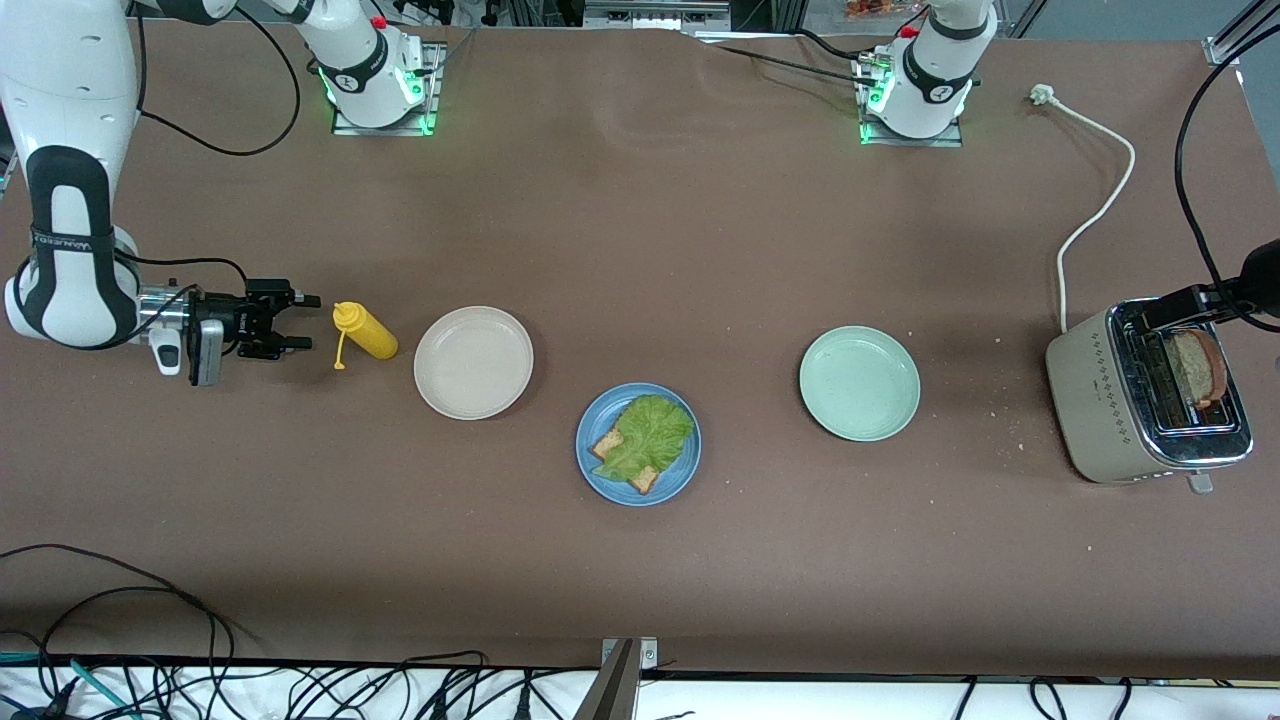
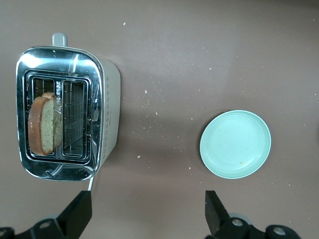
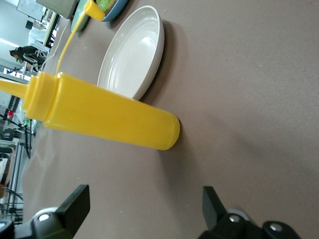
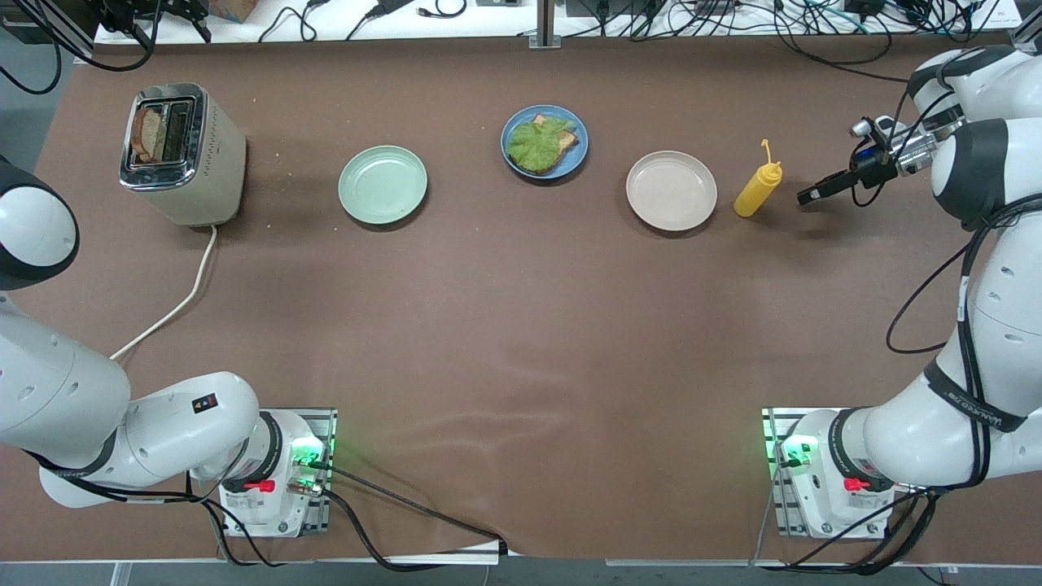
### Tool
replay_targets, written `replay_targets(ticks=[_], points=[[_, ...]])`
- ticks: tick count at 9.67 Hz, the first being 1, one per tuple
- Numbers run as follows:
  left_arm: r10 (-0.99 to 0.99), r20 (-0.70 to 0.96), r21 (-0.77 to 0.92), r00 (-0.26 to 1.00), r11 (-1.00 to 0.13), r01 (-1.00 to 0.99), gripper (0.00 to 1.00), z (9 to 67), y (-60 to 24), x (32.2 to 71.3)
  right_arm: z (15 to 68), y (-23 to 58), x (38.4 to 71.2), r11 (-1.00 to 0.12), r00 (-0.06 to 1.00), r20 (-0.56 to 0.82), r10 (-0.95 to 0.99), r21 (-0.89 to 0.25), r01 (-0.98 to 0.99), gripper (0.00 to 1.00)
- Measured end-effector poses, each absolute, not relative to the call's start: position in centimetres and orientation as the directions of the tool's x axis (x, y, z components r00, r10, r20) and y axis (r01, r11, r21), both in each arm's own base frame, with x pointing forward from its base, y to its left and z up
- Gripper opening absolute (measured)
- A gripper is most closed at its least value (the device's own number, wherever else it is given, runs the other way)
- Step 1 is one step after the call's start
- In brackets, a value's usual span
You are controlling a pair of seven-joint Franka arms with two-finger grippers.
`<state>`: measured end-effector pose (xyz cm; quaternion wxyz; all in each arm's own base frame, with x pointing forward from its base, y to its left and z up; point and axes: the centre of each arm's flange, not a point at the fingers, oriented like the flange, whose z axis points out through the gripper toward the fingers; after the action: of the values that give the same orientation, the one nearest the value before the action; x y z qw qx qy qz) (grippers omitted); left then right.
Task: Make sandwich in blue plate with both arms
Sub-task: 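Position the right gripper beside the yellow squeeze bottle, then close the right gripper around the yellow squeeze bottle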
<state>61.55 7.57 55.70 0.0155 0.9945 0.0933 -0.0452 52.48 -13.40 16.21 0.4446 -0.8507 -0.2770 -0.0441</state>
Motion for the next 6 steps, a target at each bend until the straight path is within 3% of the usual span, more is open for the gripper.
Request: replay_targets(ticks=[6], points=[[0.184,-0.093,0.022,0.978,-0.982,0.187,1.00,55.7,7.6,61.5,20.2,-11.1,52.2,-0.367,0.624,0.596,0.504,-0.507,0.780,1.00]])
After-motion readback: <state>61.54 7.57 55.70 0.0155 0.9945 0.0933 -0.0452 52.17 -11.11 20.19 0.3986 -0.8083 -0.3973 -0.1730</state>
